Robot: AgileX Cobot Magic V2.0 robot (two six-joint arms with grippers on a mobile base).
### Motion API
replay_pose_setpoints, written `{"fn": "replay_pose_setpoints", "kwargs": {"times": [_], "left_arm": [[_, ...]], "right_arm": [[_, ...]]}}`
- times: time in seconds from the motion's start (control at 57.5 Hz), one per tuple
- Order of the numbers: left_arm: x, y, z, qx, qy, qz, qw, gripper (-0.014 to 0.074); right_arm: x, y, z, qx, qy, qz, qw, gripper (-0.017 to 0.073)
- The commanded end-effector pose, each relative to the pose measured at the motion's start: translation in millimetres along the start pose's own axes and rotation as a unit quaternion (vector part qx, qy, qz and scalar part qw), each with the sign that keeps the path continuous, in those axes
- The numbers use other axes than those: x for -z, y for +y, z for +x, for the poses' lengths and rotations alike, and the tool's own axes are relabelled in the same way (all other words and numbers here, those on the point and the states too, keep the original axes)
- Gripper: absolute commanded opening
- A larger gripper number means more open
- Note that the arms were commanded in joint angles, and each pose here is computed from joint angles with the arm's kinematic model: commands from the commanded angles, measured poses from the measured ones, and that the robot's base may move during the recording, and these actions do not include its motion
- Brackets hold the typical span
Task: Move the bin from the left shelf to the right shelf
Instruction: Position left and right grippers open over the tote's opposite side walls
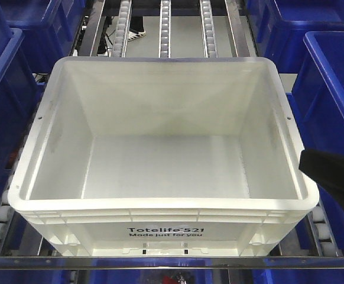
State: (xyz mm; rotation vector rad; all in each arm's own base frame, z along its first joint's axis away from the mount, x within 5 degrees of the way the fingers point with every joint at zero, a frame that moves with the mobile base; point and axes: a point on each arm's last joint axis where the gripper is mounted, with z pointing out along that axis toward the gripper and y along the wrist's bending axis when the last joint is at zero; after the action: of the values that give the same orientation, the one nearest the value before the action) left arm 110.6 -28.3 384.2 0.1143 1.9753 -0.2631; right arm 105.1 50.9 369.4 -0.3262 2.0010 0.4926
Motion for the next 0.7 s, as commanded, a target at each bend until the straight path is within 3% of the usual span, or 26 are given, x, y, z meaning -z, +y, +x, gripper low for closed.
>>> {"fn": "replay_pose_setpoints", "kwargs": {"times": [0.0, 0.087, 0.365, 0.679], "left_arm": [[-8.2, -2.7, -15.2, 0.023, -0.031, 0.009, 0.999, 0.0423], [-22.6, -2.4, -18.2, 0.024, -0.029, 0.007, 0.999, 0.0423], [-62.6, -1.2, -19.5, 0.026, 0.003, 0.0, 1.0, 0.0423], [-97.7, -2.0, -32.2, 0.028, 0.039, -0.005, 0.999, 0.0423]], "right_arm": [[2.4, -0.9, -17.8, -0.008, -0.059, 0.01, 0.998, 0.069], [-6.1, -4.3, -20.5, -0.027, -0.058, 0.014, 0.998, 0.0681], [-47.9, -19.1, -22.7, -0.047, -0.015, 0.031, 0.998, 0.0654], [-76.4, -26.4, -50.9, -0.047, 0.006, 0.039, 0.998, 0.0637]]}}
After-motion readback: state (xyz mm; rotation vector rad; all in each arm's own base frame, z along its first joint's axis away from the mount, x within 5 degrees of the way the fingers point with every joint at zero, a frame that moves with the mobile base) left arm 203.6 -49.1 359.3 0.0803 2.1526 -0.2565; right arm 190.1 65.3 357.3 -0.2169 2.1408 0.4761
